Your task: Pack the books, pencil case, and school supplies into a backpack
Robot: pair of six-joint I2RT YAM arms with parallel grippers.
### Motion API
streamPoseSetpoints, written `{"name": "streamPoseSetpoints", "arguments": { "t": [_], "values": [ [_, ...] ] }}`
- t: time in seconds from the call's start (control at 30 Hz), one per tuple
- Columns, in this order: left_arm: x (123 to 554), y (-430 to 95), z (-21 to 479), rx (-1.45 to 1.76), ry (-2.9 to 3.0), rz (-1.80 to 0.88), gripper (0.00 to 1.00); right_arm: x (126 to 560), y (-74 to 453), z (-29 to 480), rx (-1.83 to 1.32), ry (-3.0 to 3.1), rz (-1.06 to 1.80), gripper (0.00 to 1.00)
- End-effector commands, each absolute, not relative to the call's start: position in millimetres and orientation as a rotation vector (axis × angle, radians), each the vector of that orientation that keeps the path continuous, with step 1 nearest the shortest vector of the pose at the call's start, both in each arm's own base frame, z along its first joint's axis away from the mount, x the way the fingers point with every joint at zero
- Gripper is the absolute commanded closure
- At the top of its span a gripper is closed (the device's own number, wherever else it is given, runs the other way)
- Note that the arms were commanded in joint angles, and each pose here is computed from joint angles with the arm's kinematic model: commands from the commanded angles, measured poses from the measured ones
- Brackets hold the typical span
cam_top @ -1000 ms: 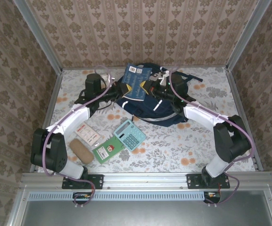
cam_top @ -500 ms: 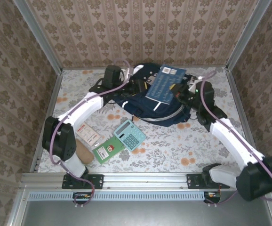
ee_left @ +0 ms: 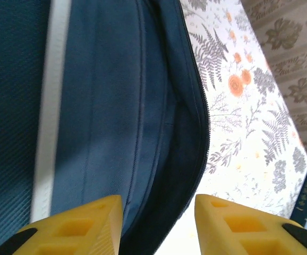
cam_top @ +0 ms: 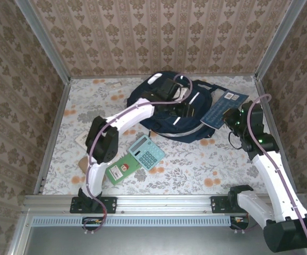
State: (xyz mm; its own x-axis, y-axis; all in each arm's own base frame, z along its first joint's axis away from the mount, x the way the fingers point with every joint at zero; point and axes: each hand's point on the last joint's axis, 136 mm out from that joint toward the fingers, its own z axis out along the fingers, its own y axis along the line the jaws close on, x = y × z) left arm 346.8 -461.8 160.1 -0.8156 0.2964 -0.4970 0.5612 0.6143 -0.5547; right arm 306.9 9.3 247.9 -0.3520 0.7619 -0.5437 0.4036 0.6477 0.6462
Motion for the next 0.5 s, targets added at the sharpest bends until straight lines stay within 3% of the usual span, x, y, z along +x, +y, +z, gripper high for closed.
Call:
{"name": "streamPoseSetpoints", "arguments": {
  "t": [0.0,0.47],
  "values": [
    [342,-475,150,0.788,2.488,-0.982,0.59,295,-10,249,0.93,1.964,0.413,1.0],
    [324,-520,121,0.933,2.488,-0.954,0.56,286,-24,241,0.948,1.997,0.361,1.0]
  ]
}}
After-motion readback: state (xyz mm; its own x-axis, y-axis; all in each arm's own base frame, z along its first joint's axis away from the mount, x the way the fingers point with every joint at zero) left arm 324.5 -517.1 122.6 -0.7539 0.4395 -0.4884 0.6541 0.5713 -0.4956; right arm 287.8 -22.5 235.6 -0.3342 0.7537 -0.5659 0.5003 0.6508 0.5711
